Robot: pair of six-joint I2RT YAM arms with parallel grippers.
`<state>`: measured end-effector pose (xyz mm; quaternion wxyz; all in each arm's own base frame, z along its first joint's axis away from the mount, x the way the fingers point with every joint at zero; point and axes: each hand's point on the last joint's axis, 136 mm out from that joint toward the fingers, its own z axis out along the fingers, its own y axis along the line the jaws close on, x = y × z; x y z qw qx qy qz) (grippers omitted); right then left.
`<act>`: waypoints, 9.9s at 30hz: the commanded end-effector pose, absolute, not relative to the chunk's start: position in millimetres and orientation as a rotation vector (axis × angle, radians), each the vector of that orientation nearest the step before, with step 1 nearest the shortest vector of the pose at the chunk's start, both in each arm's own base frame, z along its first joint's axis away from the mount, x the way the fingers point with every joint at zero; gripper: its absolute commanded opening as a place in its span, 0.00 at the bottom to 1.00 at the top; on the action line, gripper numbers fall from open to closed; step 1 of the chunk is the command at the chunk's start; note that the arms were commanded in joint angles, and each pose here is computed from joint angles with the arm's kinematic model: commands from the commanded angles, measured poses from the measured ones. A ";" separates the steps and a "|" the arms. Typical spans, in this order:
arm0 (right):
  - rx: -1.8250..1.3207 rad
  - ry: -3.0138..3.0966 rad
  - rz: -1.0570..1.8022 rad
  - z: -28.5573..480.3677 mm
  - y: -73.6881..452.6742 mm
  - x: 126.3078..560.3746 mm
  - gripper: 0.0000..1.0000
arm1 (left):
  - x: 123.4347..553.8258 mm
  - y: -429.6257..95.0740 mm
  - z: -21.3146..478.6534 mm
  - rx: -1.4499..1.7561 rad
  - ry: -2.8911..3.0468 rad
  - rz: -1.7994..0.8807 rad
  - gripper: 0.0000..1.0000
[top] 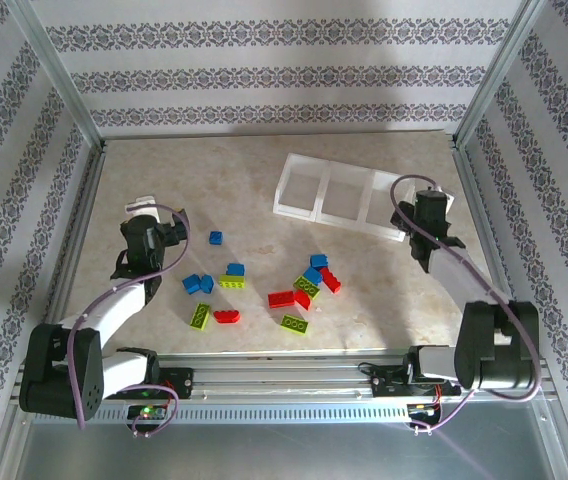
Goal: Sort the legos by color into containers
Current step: Move the container to the center of the table, then pick up the lego from the center of the table, then place the lego in the container, then pick up the lego from the center of the table, then place the lego in the container, then pick up the lego from the bottom-left of the table.
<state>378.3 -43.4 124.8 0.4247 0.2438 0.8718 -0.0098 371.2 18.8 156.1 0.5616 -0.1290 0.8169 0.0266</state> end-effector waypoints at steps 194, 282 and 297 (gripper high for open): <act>-0.043 2.556 0.232 122.1 241.2 327.7 0.35 | 316.6 -28.8 140.0 -0.611 2.302 -0.122 1.00; -0.060 2.378 0.117 160.5 244.6 359.3 0.98 | 249.9 -47.9 36.7 -0.599 2.744 -0.240 0.84; -0.053 2.389 0.111 154.9 245.1 359.8 0.98 | 230.0 -30.6 31.1 -0.660 2.776 -0.103 0.63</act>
